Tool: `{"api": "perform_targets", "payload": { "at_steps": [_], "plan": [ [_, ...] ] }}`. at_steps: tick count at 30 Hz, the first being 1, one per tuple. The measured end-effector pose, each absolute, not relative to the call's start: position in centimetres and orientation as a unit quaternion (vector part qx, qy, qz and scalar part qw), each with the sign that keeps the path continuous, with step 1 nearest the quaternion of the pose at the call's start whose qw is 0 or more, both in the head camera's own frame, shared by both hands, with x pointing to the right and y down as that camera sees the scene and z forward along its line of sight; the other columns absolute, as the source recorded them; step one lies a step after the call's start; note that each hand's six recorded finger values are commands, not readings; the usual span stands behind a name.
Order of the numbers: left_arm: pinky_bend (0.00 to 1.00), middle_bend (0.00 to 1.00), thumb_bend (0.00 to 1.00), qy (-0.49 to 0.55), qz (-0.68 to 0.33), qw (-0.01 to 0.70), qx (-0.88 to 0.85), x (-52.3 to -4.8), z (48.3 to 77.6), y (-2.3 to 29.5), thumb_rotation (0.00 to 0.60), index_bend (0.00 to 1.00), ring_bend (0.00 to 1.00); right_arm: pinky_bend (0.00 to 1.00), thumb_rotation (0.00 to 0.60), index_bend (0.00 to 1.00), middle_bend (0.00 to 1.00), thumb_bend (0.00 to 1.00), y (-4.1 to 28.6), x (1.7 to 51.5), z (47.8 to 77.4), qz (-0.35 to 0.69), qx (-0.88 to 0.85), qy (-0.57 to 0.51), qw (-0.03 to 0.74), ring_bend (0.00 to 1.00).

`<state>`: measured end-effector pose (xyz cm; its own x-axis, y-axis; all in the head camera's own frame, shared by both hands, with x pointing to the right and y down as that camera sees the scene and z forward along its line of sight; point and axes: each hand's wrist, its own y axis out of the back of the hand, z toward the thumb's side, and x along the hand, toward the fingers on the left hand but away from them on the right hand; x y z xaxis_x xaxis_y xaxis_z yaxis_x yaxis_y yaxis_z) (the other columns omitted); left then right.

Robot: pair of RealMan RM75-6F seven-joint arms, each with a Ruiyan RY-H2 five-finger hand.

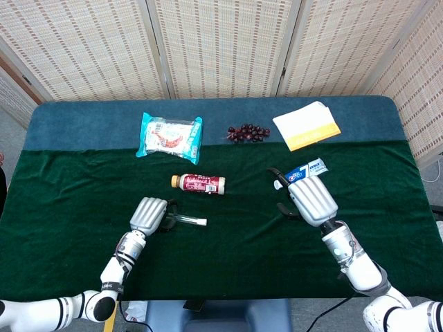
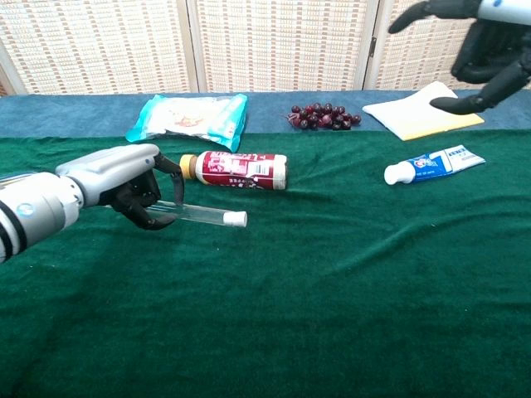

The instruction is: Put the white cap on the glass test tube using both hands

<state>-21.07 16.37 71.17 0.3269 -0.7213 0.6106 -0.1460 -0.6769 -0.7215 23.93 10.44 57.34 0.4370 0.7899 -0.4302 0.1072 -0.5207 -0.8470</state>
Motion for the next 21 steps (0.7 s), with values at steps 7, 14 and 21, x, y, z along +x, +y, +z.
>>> {"api": "perform_targets", "payload": {
  "at_steps": [7,14,21],
  "plan": [
    [0.89,1.0,0.53,0.27,-0.523,0.289,-0.755,-20.8,72.3,16.6,0.6,0.56,1.0,1.0,0.576,0.12,0.98,0.4,10.5,26.7,58.1,0.459,-0.744,-0.312,0.372,1.0],
    [0.89,1.0,0.53,0.257,-0.529,0.288,-0.756,-20.8,72.5,17.1,0.6,0.39,1.0,1.0,0.575,0.12,0.98,0.4,10.7,28.9,58.9,0.478,-0.735,-0.322,0.357,1.0],
    [0.89,0.98,0.53,0.264,-0.52,0.306,-0.752,-21.7,70.9,16.8,0.6,0.29,0.91,0.99,0.572,0.12,0.8,0.4,11.3,32.0,59.1,0.51,-0.716,-0.319,0.354,0.94]
  ]
}}
